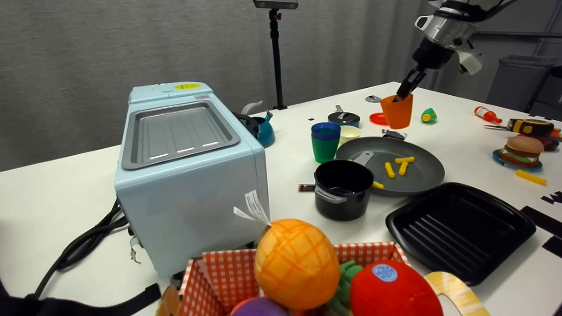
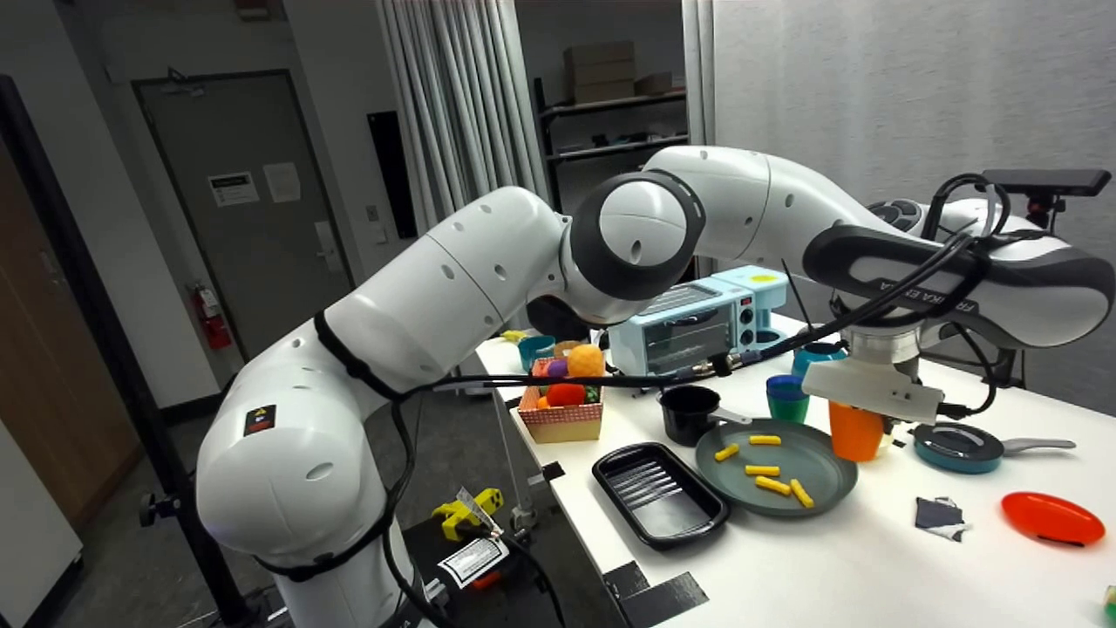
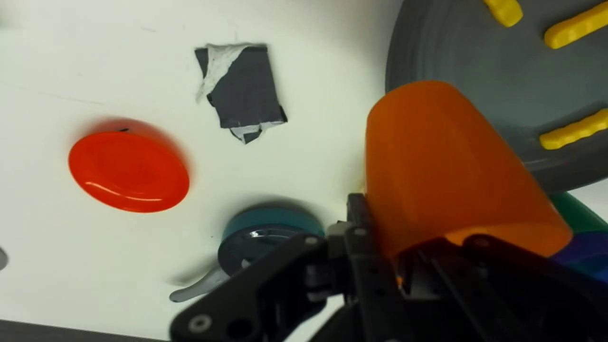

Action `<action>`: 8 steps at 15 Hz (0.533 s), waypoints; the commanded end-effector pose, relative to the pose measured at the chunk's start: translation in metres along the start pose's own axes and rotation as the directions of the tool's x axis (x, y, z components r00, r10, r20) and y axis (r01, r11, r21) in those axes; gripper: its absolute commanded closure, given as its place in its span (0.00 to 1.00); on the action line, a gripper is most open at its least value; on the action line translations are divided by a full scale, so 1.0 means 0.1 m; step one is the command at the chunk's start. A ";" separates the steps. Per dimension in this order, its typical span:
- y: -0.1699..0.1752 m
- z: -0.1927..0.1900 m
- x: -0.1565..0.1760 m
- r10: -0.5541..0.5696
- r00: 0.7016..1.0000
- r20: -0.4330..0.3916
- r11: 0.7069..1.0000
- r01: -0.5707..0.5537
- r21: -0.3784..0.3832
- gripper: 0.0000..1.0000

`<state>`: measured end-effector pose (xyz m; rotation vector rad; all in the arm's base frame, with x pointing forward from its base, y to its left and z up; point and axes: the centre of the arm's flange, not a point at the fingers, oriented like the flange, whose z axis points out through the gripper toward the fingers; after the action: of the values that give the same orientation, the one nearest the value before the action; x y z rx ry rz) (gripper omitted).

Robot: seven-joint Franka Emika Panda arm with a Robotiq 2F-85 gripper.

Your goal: Pour some of the content from the orange cup onto the plate, pick up one object and put it on the small plate and pour it back onto the big plate, and then pour the rest of the content from the orange cup.

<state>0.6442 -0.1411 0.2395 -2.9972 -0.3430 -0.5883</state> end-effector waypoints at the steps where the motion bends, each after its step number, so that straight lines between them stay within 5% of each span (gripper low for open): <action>1: 0.41 0.13 0.46 0.054 0.998 -0.021 0.998 -0.055 -0.043 0.97; 8: 0.46 0.40 0.49 0.123 0.989 -0.080 0.986 -0.132 -0.107 0.97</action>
<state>0.6564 -0.1614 0.2255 -3.0404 -0.2015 -0.6651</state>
